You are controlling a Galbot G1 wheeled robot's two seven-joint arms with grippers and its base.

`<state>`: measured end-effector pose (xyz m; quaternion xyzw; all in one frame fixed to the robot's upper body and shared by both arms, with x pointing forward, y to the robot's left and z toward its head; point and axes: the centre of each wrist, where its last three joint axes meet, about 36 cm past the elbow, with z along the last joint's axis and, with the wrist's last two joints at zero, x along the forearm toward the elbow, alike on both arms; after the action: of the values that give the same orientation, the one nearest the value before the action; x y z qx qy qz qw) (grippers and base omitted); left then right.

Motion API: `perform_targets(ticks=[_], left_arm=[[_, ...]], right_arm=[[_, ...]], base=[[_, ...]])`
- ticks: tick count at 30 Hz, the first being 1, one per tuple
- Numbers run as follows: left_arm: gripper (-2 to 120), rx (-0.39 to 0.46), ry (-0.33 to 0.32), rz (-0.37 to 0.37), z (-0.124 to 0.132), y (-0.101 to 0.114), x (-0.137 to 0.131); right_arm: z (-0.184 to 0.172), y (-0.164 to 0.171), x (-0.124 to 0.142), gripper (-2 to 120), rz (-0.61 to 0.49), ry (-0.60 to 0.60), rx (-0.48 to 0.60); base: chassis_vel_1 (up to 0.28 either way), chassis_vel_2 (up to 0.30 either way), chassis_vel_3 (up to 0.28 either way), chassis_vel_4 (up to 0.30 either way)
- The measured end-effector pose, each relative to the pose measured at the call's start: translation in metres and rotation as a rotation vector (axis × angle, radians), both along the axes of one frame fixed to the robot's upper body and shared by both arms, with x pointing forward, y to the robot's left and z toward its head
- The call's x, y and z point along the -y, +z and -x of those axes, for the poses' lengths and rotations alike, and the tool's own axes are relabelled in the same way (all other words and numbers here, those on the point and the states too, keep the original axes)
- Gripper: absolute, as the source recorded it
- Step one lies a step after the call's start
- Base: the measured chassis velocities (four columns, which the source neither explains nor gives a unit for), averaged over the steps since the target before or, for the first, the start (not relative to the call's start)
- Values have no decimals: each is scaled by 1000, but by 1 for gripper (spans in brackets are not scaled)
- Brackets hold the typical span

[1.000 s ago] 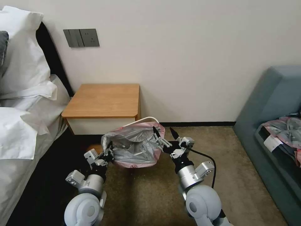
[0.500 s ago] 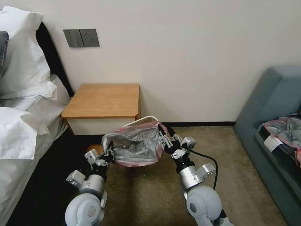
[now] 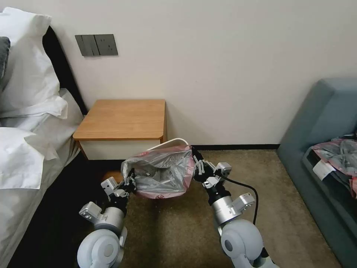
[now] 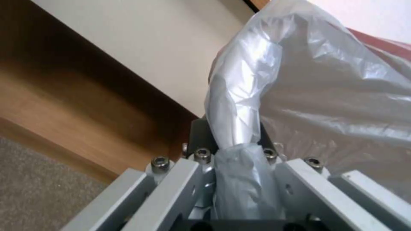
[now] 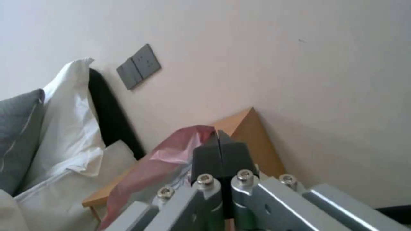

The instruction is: Pick up the garbage bag from the table and place it over the trash can.

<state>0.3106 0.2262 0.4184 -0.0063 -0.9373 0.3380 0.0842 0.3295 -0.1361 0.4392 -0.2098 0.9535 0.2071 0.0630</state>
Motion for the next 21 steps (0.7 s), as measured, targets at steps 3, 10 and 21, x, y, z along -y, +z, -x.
perform_targets(ticks=[3,10,21], left_arm=[[3,9,-13,-9,2,-1,0],[3,30,-32,-13,3,-2,-3],[3,58,-72,-23,3,-6,-6]], right_arm=[[-7,7,4,0,1,-1,9],[-26,9,20,0,43,7,-8],[-51,15,40,0,131,44,-26]], base=[[0,0,0,0],[0,0,0,0],[0,0,0,0]])
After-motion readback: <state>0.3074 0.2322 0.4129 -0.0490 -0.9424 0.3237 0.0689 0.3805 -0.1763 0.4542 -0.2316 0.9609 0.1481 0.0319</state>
